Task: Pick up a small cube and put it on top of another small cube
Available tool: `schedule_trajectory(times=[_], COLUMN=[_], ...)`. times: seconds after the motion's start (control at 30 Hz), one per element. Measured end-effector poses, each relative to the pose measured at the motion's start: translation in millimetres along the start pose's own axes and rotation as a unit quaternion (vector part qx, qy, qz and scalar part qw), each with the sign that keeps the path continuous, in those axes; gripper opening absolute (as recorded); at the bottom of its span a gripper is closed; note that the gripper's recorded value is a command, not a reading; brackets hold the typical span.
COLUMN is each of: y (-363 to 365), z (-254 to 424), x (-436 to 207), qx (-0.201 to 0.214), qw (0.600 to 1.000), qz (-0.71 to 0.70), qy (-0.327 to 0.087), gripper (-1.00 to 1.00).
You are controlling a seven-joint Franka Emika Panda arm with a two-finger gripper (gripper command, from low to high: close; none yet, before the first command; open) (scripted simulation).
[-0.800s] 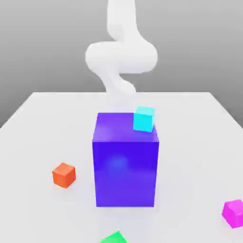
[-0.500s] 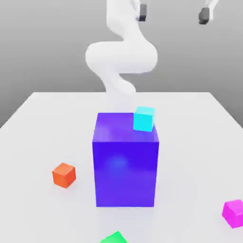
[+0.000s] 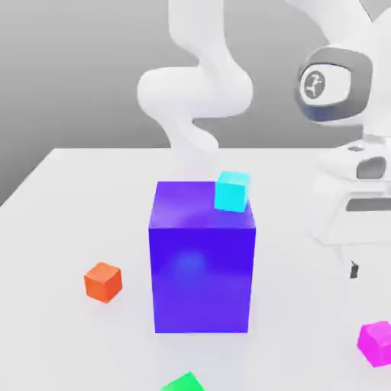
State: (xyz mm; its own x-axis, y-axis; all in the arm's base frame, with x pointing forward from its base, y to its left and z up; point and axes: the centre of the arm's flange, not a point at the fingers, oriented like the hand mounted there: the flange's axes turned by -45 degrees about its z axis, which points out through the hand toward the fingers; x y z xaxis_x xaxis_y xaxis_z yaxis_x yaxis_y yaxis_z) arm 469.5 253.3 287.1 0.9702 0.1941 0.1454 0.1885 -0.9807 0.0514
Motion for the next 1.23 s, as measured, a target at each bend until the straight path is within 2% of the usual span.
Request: schedule_trajectory(times=[0.17, 0.3, 0.33, 0.57, 0.7, 0.87, 1.0, 1.13, 1.17, 1.23], y=[-53, -66, -67, -67, -64, 62, 165, 254, 261, 261], z=[72, 128, 141, 144, 96, 82, 73, 111, 119, 119], x=[-39, -53, -56, -57, -50, -6, 3, -4, -6, -6], qx=[0.023, 0.028, 0.028, 0.029, 0.028, 0.013, 0.01, 0.009, 0.008, 0.008], qw=[0.998, 0.997, 0.997, 0.997, 0.997, 0.994, 0.984, 0.97, 0.969, 0.969], qz=[-0.02, -0.023, -0.023, -0.023, -0.023, 0.078, 0.158, 0.228, 0.234, 0.234], qy=[-0.06, -0.071, -0.072, -0.071, -0.072, -0.077, -0.078, -0.077, -0.077, -0.077], gripper=[0.0, 0.0, -1.0, -1.0, -1.0, -1.0, -1.0, -1.0, 1.0, 1.0])
